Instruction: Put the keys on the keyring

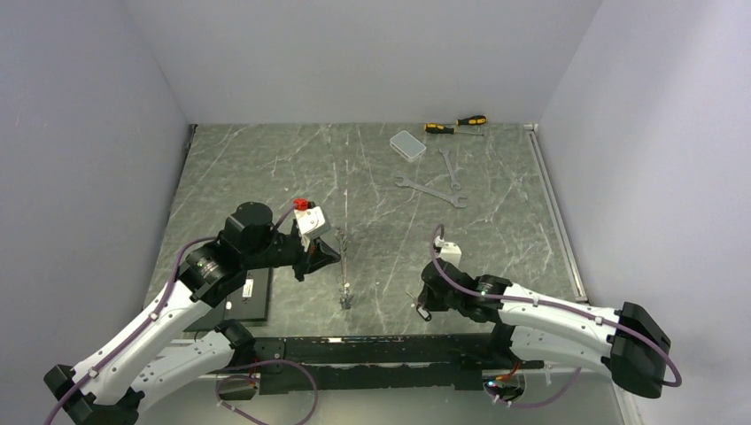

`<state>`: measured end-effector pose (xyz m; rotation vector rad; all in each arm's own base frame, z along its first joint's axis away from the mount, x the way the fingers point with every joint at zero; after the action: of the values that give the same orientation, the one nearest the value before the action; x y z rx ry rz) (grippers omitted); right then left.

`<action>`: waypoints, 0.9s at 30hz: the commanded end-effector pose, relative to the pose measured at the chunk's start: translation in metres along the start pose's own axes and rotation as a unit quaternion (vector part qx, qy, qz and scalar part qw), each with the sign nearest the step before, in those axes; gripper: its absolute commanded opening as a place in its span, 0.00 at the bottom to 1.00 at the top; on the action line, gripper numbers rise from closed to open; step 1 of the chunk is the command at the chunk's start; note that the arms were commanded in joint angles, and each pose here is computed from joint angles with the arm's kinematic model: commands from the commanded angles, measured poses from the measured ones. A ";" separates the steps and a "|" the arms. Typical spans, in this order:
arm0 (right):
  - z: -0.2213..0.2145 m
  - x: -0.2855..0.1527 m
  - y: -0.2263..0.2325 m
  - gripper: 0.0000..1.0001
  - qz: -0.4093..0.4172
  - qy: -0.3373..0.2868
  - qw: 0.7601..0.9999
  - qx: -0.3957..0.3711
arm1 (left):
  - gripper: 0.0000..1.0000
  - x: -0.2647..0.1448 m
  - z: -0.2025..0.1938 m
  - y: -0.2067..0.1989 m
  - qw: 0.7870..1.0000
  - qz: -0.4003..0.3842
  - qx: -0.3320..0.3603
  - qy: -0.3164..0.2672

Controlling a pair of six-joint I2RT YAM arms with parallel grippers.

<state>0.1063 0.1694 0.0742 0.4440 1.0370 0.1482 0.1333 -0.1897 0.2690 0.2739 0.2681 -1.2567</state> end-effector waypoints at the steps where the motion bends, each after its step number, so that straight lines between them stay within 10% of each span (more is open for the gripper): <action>1: 0.014 -0.007 0.015 0.00 0.039 -0.032 0.999 -0.010 | 0.00 -0.004 0.022 0.004 0.999 0.010 0.022 -0.034; 27: 0.081 -0.079 0.113 0.00 0.300 -0.198 0.905 -0.225 | 0.00 0.004 0.018 0.009 1.000 0.003 0.013 -0.023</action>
<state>0.1409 0.2058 0.1692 0.3316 0.5956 0.6275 0.1379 -0.1915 0.2634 0.2742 0.2981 -1.2519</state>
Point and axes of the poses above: each gripper's point midway between its finger pads, its own x axis out along the fingers, its own y axis along the line the jaws close on, z = x × y, the point moved 5 cm from there along -x, back along the fingers, and after that the axes turned 11 degrees about x, right-handed, at the moved point
